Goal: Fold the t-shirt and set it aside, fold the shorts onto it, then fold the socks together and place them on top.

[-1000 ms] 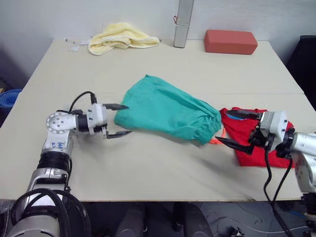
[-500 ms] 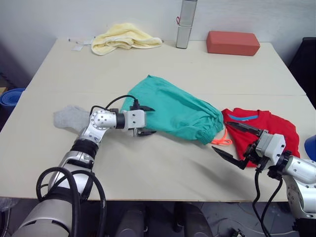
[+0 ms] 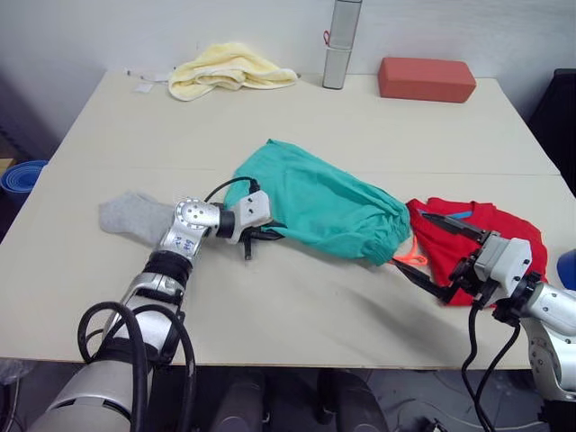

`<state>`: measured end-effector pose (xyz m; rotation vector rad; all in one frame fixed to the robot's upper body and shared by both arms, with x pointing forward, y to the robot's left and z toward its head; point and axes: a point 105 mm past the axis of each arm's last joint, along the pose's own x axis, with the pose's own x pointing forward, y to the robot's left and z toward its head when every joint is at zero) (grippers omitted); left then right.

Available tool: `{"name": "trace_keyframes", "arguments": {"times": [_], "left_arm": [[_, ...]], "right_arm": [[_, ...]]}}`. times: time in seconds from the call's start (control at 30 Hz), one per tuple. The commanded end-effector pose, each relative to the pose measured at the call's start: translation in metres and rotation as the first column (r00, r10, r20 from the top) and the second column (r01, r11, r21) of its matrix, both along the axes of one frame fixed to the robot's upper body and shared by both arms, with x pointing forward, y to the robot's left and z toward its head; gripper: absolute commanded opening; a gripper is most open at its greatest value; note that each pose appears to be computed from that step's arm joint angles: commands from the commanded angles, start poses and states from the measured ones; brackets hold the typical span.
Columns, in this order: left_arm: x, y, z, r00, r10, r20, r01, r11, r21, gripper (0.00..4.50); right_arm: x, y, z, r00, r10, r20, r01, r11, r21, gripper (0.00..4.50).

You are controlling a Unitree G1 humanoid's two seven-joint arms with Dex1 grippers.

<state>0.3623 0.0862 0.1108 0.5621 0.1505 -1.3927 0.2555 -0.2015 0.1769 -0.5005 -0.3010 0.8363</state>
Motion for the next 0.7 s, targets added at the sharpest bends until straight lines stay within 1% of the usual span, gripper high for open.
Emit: {"name": "trace_keyframes", "arguments": {"times": [0.03, 0.17, 0.27, 0.33, 0.43, 0.53, 0.57, 0.6, 0.63, 0.67, 0.7], "left_arm": [[-0.034, 0.000, -0.002, 0.995, -0.028, -0.100, 0.030, 0.999, 0.017, 0.02], [-0.075, -0.004, 0.009, 0.983, 0.052, -0.175, -0.059, 0.998, -0.037, 0.02], [-0.101, -0.005, 0.007, 0.967, 0.108, -0.230, -0.120, 0.992, -0.037, 0.02], [-0.111, -0.005, 0.007, 0.958, 0.133, -0.255, -0.149, 0.988, -0.042, 0.02], [-0.121, -0.006, 0.005, 0.938, 0.199, -0.284, -0.229, 0.970, -0.077, 0.02], [-0.126, -0.005, 0.002, 0.927, 0.236, -0.291, -0.280, 0.953, -0.119, 0.02], [-0.124, -0.003, 0.004, 0.925, 0.248, -0.289, -0.299, 0.942, -0.150, 0.21], [-0.126, 0.001, 0.002, 0.922, 0.249, -0.297, -0.304, 0.940, -0.157, 0.43], [-0.124, 0.004, 0.006, 0.930, 0.245, -0.274, -0.300, 0.937, -0.179, 0.61], [-0.124, 0.007, 0.009, 0.937, 0.232, -0.262, -0.288, 0.937, -0.199, 0.87], [-0.126, 0.009, 0.015, 0.946, 0.198, -0.257, -0.259, 0.938, -0.230, 1.22]], "right_arm": [[-0.010, -0.001, 0.010, 1.000, 0.021, 0.018, -0.021, 1.000, -0.015, 4.50], [-0.020, -0.003, 0.002, 0.998, 0.049, -0.048, -0.051, 0.998, -0.038, 4.50], [-0.025, -0.005, -0.006, 0.993, 0.058, -0.104, -0.064, 0.997, -0.050, 4.50], [-0.028, -0.006, -0.010, 0.990, 0.063, -0.130, -0.071, 0.996, -0.058, 4.50], [-0.031, -0.009, -0.014, 0.986, 0.058, -0.153, -0.069, 0.995, -0.066, 4.50], [-0.030, -0.011, -0.018, 0.984, 0.040, -0.172, -0.053, 0.996, -0.069, 4.50], [-0.029, -0.014, -0.020, 0.981, 0.022, -0.191, -0.034, 0.998, -0.059, 4.50], [-0.028, -0.017, -0.020, 0.977, 0.002, -0.213, -0.009, 0.999, -0.035, 4.50], [-0.028, -0.021, -0.020, 0.968, -0.018, -0.250, 0.022, 1.000, 0.012, 4.50], [-0.027, -0.025, -0.020, 0.955, -0.035, -0.295, 0.054, 0.997, 0.059, 4.50], [-0.028, -0.026, -0.019, 0.949, -0.042, -0.311, 0.069, 0.995, 0.077, 4.50]]}}
